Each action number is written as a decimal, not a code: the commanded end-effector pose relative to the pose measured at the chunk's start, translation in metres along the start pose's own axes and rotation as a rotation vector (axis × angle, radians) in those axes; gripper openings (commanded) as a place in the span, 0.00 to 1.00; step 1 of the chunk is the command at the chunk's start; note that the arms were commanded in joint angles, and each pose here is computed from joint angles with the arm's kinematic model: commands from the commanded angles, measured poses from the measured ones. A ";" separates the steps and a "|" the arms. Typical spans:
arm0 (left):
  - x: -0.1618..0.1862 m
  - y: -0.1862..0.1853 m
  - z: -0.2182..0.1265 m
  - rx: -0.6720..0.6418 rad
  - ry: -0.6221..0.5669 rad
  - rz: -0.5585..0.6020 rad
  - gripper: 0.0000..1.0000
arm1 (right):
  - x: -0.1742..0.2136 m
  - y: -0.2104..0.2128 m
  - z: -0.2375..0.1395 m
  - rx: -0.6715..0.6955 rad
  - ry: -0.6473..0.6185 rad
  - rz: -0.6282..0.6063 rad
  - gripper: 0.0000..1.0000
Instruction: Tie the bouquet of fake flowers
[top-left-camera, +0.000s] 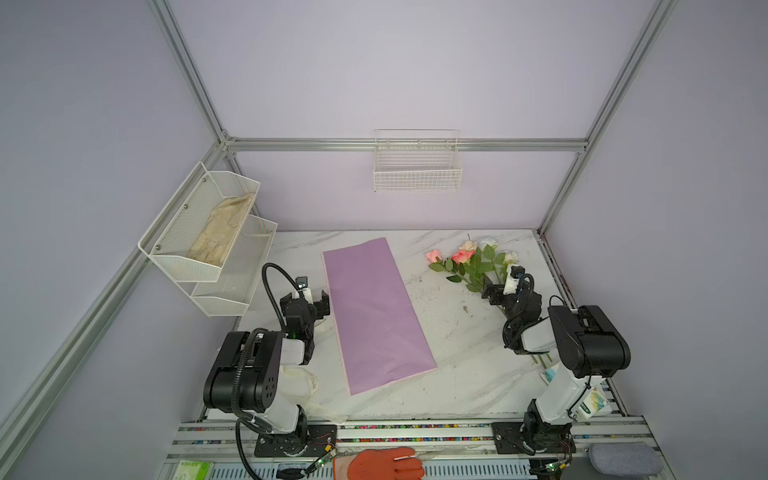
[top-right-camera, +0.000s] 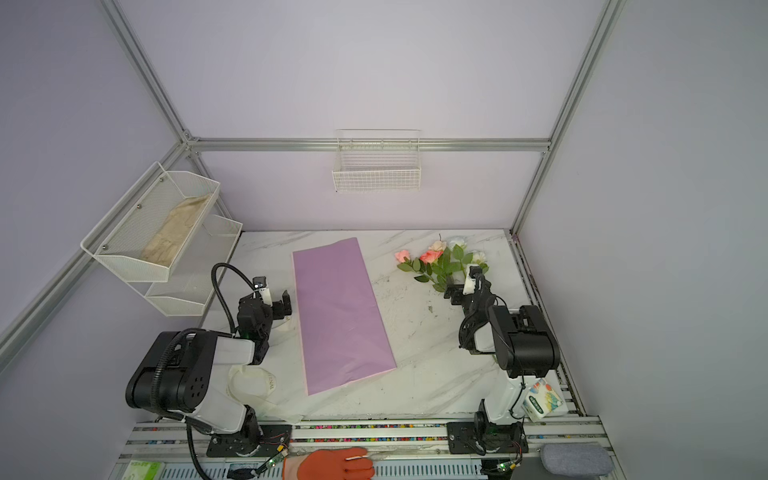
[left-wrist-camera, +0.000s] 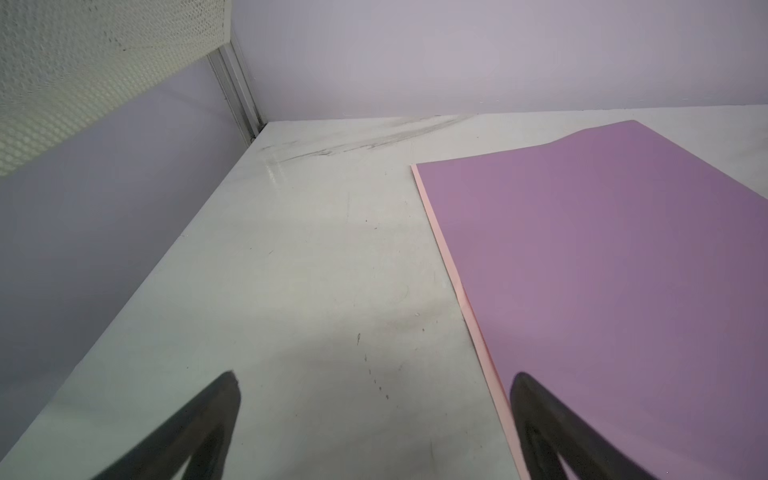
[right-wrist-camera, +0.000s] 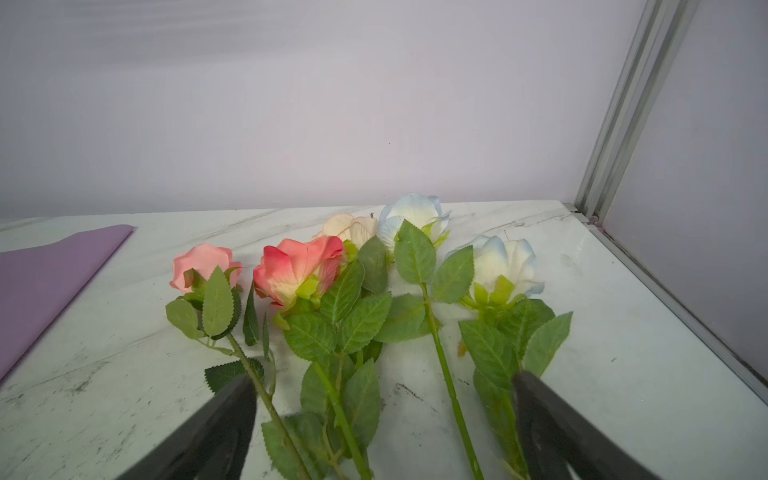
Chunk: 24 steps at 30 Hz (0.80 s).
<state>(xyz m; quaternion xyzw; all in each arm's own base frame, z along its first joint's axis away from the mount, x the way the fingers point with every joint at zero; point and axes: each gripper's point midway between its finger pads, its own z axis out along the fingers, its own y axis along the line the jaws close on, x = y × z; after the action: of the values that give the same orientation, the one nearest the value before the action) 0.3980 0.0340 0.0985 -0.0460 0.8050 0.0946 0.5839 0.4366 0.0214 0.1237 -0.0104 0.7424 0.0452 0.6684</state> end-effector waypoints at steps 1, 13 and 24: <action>-0.014 0.005 -0.001 -0.016 -0.057 -0.027 1.00 | -0.011 0.003 -0.002 -0.013 -0.048 -0.021 0.97; -0.014 0.005 -0.001 -0.017 -0.058 -0.028 1.00 | -0.012 0.002 -0.001 -0.011 -0.048 -0.020 0.97; -0.015 0.002 -0.003 -0.002 -0.065 -0.022 1.00 | -0.012 0.002 -0.002 -0.010 -0.050 -0.020 0.97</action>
<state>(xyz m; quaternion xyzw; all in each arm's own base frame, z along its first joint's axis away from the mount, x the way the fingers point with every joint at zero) 0.3980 0.0340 0.0986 -0.0459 0.8049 0.0944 0.5841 0.4366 0.0214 0.1237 -0.0103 0.7424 0.0453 0.6684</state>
